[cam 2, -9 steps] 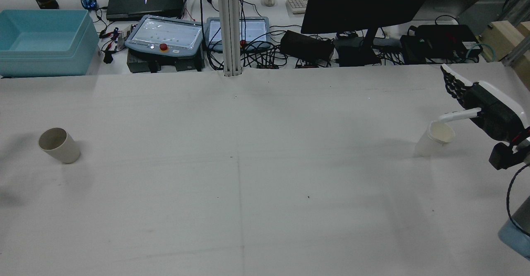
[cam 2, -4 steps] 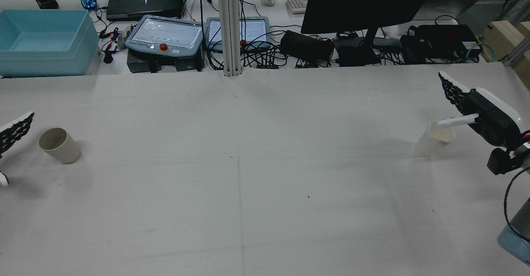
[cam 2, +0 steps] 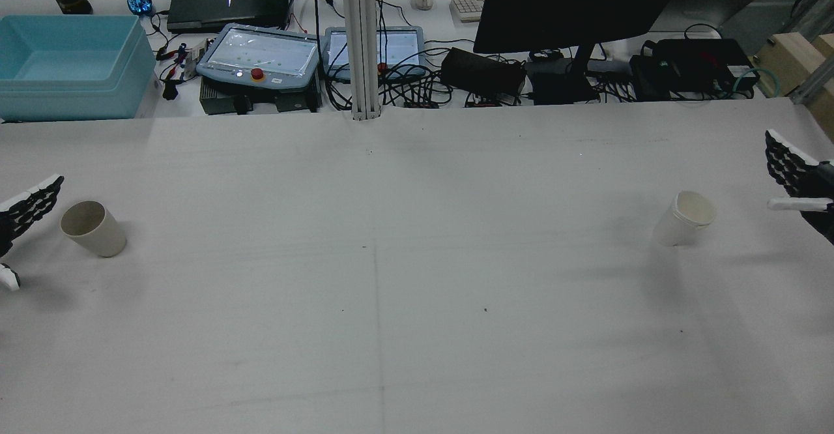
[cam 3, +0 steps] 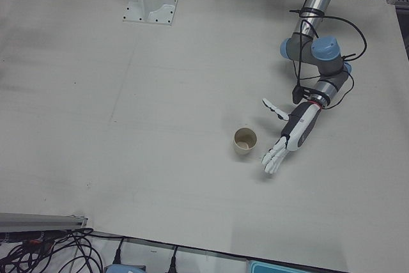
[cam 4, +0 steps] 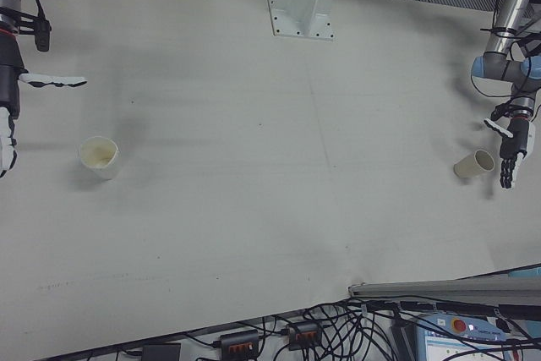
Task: Pour water
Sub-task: 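Move the left hand beside the beige paper cup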
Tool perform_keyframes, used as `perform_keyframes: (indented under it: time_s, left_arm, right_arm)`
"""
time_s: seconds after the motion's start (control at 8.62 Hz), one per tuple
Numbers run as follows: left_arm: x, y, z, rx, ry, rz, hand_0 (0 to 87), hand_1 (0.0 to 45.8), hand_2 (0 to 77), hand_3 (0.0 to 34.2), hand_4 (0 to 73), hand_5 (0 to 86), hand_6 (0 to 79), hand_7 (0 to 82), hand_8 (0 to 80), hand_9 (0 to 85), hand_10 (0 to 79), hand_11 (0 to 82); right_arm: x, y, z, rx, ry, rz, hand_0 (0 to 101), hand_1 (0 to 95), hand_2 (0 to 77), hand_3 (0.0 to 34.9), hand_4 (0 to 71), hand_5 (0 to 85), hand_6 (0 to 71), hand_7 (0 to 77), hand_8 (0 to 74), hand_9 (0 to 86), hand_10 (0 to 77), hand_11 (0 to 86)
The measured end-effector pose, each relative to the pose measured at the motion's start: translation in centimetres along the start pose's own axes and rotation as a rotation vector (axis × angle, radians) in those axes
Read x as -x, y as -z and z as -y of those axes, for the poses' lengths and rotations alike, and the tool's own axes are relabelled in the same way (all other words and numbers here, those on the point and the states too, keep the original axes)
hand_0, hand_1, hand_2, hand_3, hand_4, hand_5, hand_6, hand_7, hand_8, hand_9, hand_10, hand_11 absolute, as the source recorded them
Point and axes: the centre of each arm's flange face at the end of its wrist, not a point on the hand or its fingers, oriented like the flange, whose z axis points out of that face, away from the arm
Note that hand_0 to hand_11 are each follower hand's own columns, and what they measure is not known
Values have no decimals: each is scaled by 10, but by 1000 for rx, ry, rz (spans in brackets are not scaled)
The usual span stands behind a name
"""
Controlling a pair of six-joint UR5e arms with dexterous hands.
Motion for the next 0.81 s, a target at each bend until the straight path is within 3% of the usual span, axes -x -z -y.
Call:
perform_keyframes:
  time_s: [0.23,0.35,0.46,0.58,0.7,0.81]
  left_arm:
    - [5,-6,-2,-4,-5,6,555,33,11,37,114,5,5,44,16,11,5,11]
    - [10,-7,-1,-11,-9,3,581,76,11,59,98,0,0,44,16,11,5,16]
    - [15,-7,-1,-21,-11,-7,647,164,16,59,76,0,0,44,16,11,5,11]
    - [21,-9,-3,-30,-12,-11,708,158,11,60,76,0,0,16,16,11,5,11]
    - [26,-14,-5,-33,-14,-10,641,142,11,59,76,0,0,16,22,11,0,16]
    - [31,-23,-7,-35,-16,-9,641,142,11,59,76,0,0,16,22,11,0,16]
  right_arm:
    - [6,10,27,-9,-27,19,558,164,5,5,0,5,5,5,5,5,5,11]
    - [6,12,31,-10,-31,21,567,207,5,4,0,5,5,5,0,5,5,11]
    - [7,12,32,-10,-32,22,568,202,5,4,0,5,5,5,5,5,0,11]
    - [7,13,32,-10,-33,22,568,202,5,4,0,5,5,5,5,5,0,11]
    - [7,13,33,-10,-32,21,574,185,5,5,0,5,5,11,0,5,5,11]
    - [7,13,33,-12,-31,21,583,202,5,4,0,5,5,11,5,5,0,11]
